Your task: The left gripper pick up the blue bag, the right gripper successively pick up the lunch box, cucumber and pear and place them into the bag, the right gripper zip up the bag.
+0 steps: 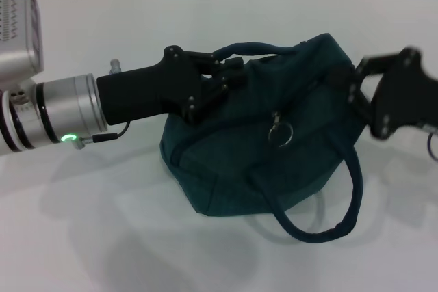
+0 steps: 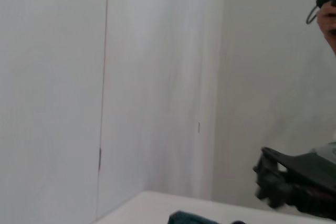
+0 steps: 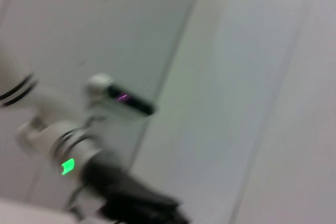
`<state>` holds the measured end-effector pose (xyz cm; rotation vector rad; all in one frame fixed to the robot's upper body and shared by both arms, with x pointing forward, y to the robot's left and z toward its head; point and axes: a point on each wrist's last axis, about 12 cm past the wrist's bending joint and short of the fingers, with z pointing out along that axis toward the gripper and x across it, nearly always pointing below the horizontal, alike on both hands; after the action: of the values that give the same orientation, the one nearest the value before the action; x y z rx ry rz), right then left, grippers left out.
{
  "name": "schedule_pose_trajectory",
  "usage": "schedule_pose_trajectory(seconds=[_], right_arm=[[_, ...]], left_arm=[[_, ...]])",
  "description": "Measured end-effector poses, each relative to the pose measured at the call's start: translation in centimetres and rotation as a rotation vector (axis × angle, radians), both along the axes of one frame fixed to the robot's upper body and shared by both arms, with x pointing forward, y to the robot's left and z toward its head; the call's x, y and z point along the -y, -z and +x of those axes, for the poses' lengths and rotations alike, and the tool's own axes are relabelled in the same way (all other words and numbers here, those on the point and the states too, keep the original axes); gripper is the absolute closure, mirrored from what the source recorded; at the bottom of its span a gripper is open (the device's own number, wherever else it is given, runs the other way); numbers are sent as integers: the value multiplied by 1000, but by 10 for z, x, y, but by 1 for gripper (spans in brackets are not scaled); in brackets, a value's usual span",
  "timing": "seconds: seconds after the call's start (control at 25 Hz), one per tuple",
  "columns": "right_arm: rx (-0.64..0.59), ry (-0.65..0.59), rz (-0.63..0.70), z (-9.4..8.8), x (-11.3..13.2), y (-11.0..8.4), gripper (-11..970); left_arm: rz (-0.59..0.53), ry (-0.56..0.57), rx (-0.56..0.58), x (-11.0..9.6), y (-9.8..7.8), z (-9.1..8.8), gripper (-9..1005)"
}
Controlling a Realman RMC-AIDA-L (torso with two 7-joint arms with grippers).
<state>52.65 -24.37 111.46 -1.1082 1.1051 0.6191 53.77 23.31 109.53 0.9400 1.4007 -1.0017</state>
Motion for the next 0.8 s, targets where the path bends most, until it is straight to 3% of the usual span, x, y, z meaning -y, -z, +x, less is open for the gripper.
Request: schedule_pose_trajectory(seconds=[0.16,0.28,0.56,0.8], right_arm=[[-8,104,147,3,11,0,878],[-28,127,183,4,13,0,868],[-188,52,161,10,7,1,848],[-400,-120,110,3,-4,-5,781]], left_arm=[[-45,-26,18,1,-2,2,880],[-89,-65,30,-1,-5,4,879],[-169,-149,55,-4,-1,3,877],[-195,-192,90,-7,1,0,875]])
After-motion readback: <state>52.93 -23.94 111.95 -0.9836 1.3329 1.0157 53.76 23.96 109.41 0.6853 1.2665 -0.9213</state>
